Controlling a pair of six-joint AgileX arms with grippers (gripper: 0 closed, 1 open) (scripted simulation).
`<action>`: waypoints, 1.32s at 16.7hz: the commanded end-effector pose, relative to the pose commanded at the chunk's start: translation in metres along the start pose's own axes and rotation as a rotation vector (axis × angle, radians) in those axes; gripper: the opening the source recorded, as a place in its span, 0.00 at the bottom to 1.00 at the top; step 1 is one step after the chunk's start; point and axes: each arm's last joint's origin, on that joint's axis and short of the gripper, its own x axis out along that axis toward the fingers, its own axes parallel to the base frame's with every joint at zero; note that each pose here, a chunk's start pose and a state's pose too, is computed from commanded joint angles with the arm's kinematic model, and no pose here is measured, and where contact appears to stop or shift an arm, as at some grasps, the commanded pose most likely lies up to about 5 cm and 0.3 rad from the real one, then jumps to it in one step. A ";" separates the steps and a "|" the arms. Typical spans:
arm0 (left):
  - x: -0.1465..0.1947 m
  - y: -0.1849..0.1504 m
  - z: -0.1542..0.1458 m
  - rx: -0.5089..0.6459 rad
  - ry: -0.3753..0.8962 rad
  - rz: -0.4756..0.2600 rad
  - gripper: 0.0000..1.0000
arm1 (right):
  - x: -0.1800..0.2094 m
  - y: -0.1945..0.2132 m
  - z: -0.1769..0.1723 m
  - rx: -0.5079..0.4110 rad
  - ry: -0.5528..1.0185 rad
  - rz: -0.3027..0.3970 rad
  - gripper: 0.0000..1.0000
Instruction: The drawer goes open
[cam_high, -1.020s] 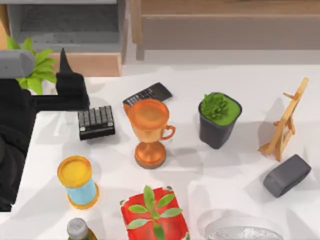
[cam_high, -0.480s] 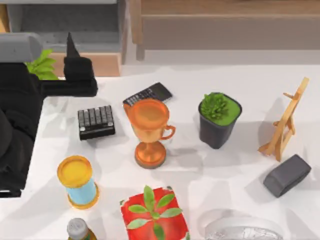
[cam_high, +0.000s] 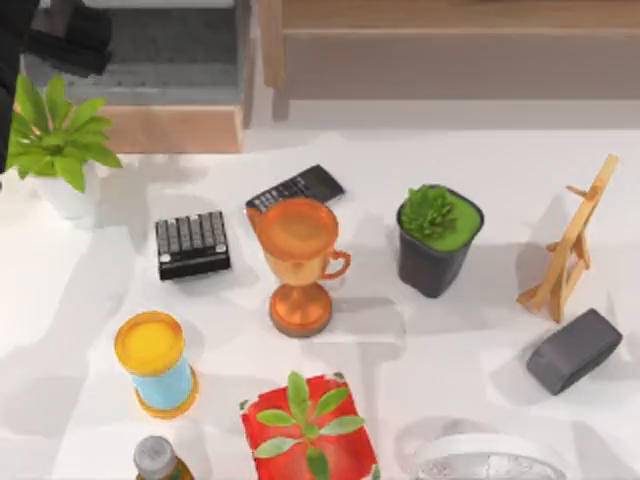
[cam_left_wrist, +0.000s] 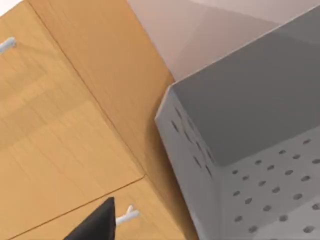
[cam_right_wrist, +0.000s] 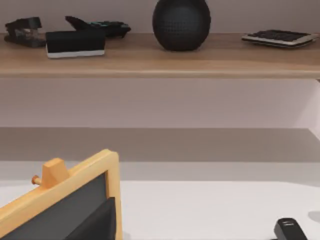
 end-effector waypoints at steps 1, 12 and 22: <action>0.021 0.009 -0.018 0.112 0.017 0.011 1.00 | 0.000 0.000 0.000 0.000 0.000 0.000 1.00; 0.116 0.082 -0.247 0.955 -0.029 -0.129 1.00 | 0.000 0.000 0.000 0.000 0.000 0.000 1.00; 0.121 0.083 -0.265 1.016 -0.084 -0.136 1.00 | 0.000 0.000 0.000 0.000 0.000 0.000 1.00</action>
